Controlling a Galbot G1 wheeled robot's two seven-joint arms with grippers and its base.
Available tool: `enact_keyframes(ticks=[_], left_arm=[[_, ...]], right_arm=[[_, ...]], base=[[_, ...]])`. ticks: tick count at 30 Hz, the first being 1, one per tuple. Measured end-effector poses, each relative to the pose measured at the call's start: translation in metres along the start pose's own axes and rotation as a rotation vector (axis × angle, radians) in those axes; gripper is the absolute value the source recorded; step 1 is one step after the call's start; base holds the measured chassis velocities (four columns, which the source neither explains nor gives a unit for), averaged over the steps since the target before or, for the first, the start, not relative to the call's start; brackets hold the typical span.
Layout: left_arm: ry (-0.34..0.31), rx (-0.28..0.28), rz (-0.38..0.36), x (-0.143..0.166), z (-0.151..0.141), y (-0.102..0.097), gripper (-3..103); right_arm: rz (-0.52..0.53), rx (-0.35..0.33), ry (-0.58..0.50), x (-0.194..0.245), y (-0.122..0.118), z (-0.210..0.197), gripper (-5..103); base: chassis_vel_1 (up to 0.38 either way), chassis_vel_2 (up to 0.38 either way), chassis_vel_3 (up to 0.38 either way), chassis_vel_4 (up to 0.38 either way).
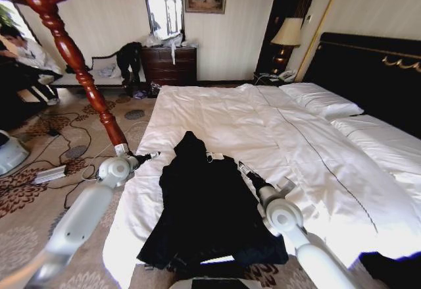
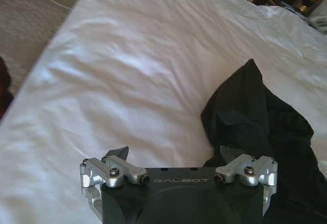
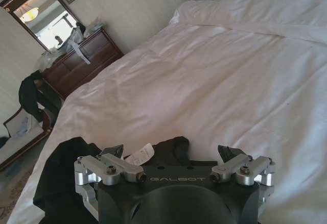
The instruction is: Pick up the clothes from the bed and hang them on the clothes hanger.
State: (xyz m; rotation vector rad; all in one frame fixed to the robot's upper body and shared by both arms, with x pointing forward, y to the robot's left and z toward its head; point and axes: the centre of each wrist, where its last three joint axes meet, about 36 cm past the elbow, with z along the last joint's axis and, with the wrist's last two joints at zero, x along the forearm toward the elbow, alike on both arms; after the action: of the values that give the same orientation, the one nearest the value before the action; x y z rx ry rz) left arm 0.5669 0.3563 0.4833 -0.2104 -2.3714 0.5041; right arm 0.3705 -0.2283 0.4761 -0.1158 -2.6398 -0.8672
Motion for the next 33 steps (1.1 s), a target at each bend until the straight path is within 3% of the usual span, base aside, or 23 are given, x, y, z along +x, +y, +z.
enact_keyframes(ticks=[1, 6, 8, 15, 24, 27, 29, 32, 33], left_arm=[[0.0, 0.0, 0.0, 0.0, 0.0, 0.0, 100], [0.036, 0.072, 0.196, -0.035, 0.0, 0.008, 100], [0.049, 0.083, 0.226, -0.042, 0.005, 0.008, 100], [0.111, 0.115, 0.255, -0.074, 0.035, 0.01, 100], [0.134, 0.16, 0.339, -0.1, 0.055, -0.013, 103], [0.137, 0.179, 0.369, -0.106, 0.061, -0.021, 91], [0.137, 0.187, 0.378, -0.107, 0.062, -0.022, 91], [0.131, 0.219, 0.418, -0.108, 0.066, -0.025, 75], [0.131, 0.219, 0.418, -0.108, 0.066, -0.025, 75]], right_arm=[[0.0, 0.0, 0.0, 0.0, 0.0, 0.0, 100], [0.031, 0.003, 0.003, 0.0, -0.005, 0.004, 100], [0.039, 0.004, 0.005, 0.0, -0.005, 0.005, 100], [0.064, 0.019, 0.007, 0.002, -0.008, 0.007, 100], [0.096, 0.037, 0.009, 0.008, -0.014, 0.007, 100], [0.103, 0.041, 0.009, 0.011, -0.014, 0.007, 100], [0.104, 0.041, 0.008, 0.012, -0.014, 0.006, 100], [0.109, 0.042, 0.006, 0.014, -0.014, 0.005, 100], [0.109, 0.042, 0.006, 0.014, -0.014, 0.005, 100]], base=[[0.0, 0.0, 0.0, 0.0], [0.0, 0.0, 0.0, 0.0], [0.0, 0.0, 0.0, 0.0], [0.0, 0.0, 0.0, 0.0], [0.0, 0.0, 0.0, 0.0], [0.0, 0.0, 0.0, 0.0], [0.0, 0.0, 0.0, 0.0], [0.0, 0.0, 0.0, 0.0], [0.0, 0.0, 0.0, 0.0]])
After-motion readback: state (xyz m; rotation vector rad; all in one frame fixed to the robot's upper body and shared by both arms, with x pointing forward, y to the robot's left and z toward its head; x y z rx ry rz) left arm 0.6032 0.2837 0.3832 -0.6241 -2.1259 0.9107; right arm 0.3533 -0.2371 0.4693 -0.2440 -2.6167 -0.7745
